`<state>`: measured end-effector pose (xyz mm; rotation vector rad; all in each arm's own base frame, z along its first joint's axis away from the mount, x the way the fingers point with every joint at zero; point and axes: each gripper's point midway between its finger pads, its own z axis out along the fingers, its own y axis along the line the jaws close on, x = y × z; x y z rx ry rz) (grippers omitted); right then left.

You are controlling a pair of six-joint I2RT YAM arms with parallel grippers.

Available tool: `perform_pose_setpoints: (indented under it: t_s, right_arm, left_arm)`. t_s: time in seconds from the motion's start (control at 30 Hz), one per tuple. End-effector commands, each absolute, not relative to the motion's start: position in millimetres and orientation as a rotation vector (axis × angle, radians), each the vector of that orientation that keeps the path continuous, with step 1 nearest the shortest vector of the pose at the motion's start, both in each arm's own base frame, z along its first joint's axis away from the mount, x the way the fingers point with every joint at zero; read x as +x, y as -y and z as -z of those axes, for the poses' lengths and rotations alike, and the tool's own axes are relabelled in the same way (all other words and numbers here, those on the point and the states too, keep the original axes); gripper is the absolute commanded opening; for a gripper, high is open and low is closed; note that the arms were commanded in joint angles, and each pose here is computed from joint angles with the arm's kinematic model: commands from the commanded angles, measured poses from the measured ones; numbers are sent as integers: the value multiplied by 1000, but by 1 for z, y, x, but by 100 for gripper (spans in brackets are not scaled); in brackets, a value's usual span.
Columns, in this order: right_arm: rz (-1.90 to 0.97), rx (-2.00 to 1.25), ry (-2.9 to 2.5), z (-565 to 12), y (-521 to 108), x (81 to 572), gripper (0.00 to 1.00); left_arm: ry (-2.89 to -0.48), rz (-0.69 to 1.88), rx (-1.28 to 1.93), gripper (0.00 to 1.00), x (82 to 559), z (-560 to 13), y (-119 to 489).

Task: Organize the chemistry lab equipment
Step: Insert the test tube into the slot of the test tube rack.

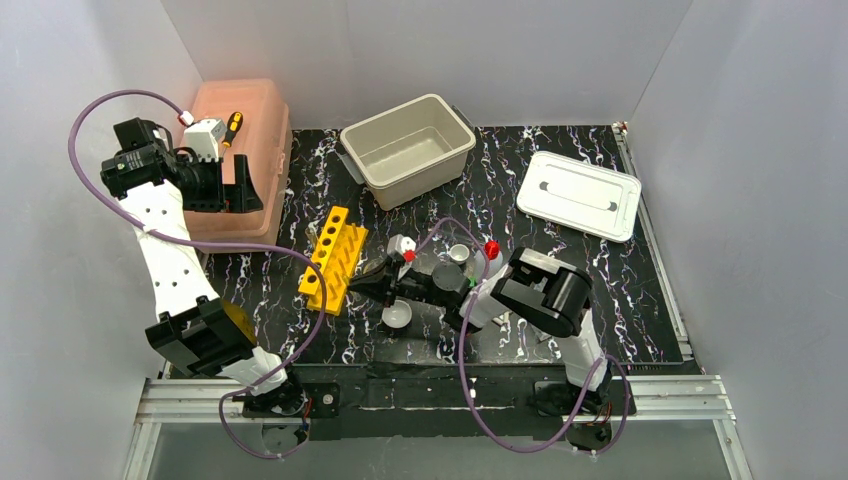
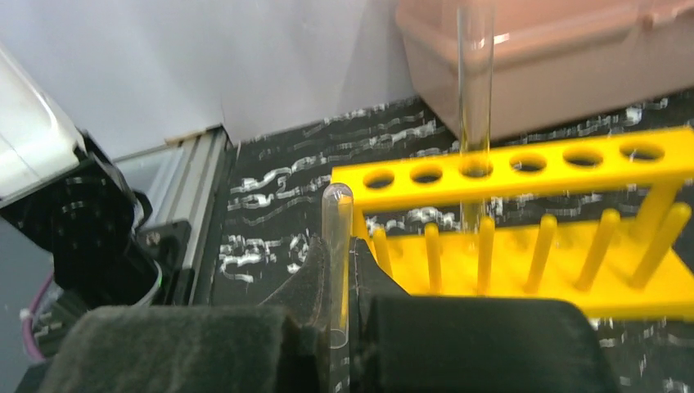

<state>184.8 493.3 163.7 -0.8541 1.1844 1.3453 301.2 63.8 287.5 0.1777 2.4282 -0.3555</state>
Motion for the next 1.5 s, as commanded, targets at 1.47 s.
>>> perform_pose_setpoints:
  t_s: [1.47]
  right_arm:
    - [-1168,-803,-1080,-173,-501,243,1]
  left_arm:
    - [-2402,335,199,99,297,-299,-62]
